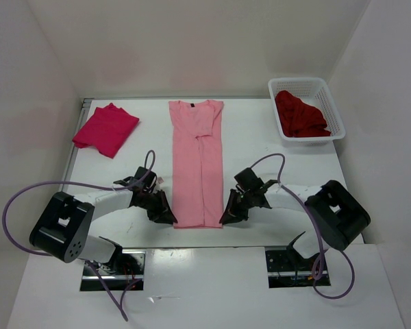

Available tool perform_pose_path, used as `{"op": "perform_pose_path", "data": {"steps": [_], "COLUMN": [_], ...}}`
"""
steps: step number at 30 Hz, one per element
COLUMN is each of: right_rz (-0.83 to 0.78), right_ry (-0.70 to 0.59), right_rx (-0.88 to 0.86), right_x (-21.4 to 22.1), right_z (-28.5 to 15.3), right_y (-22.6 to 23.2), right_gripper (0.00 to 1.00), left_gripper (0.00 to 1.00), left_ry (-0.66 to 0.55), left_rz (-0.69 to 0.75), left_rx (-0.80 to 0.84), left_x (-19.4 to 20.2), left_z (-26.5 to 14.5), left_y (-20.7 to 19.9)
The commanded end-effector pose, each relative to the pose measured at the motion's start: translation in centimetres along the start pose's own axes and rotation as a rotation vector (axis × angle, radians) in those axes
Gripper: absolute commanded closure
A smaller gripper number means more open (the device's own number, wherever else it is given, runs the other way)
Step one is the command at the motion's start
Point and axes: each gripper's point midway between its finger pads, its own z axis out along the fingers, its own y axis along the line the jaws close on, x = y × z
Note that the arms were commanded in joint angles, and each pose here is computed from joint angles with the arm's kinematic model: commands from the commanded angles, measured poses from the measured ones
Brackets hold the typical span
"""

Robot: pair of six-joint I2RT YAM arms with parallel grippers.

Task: Fold and stack the t-shirts
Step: Grab the bottom of the folded rectangular tshirt with both arms, then fold the folded rectangular tshirt in 1/3 of the way

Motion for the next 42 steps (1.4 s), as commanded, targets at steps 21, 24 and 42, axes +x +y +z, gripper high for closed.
{"op": "perform_pose_path", "data": {"steps": [21, 24, 42], "right_rz": [-0.128, -0.167, -0.252], "right_ry": [-0.002, -0.098, -0.351], "right_rx": [-0.05, -0.04, -0.013], "right_x": [1.1, -4.6, -27.4], "right_z": [-6.3, -7.3, -5.6], "right_y": [3.6, 4.7, 9.8], "right_gripper": [1.0, 1.0, 1.0], "left_gripper": [0.98, 0.98, 0.98], "left_ry": [0.037, -0.055, -0.37], "left_rz": [-0.001, -0.019, -0.013], "left_rx": [0.074, 0.114, 0.045], "left_x": [2.1, -3.2, -26.1], "left_z": [-7.0, -8.1, -6.0], "left_y": [-4.5, -6.2, -8.3]}}
